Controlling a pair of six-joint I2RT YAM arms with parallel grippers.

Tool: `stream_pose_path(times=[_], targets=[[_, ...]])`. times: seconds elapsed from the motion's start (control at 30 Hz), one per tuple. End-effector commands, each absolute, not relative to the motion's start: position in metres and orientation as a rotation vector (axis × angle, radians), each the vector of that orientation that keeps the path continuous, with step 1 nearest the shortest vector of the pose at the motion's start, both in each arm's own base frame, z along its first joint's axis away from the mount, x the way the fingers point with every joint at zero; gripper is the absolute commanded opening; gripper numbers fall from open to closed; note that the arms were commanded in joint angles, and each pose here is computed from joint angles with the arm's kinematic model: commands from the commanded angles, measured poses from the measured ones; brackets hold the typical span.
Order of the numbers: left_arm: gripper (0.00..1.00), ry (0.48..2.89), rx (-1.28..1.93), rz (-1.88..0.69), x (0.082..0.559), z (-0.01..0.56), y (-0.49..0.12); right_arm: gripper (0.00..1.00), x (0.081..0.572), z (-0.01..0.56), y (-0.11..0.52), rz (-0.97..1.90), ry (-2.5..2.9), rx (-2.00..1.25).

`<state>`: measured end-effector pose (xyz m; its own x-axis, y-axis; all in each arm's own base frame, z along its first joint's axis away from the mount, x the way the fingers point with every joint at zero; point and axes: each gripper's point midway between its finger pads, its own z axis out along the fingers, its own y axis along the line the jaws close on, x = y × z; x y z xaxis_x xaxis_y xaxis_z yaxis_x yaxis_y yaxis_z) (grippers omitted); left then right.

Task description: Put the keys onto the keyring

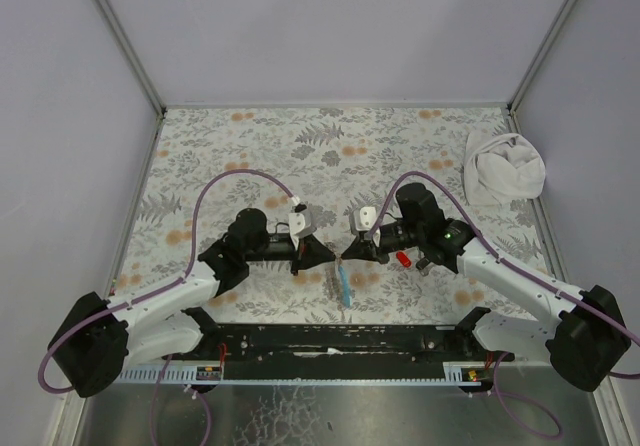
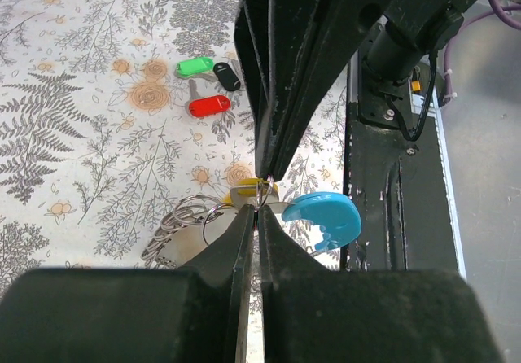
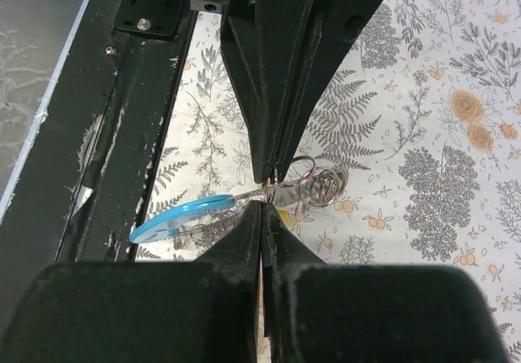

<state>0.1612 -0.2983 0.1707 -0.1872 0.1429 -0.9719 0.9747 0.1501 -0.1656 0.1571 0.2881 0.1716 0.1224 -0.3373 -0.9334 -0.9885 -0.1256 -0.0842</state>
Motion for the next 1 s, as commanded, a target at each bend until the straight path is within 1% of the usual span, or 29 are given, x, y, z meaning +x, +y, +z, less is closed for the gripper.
stream_pose_path(times=[0.0,0.17,0.37,0.67,0.9,0.97], targets=[[0.00,1.495,1.019,-1.153,0.176,0.190,-0.301,0.00,0.158,0.183,0.290,0.989,1.266,-1.608],[0.00,1.487,0.942,-1.169,0.180,0.196,-0.298,0.00,0.160,0.181,0.289,0.969,1.272,-1.606],[0.00,1.415,0.868,-1.203,0.178,0.209,-0.294,0.00,0.165,0.177,0.290,0.944,1.281,-1.586],[0.00,1.347,0.765,-1.271,0.178,0.212,-0.294,0.00,0.161,0.174,0.301,1.005,1.259,-1.586],[0.00,1.326,0.691,-1.249,0.185,0.220,-0.290,0.00,0.163,0.170,0.303,0.970,1.273,-1.592],[0.00,1.311,0.677,-1.248,0.185,0.223,-0.288,0.02,0.166,0.169,0.302,0.943,1.286,-1.584]])
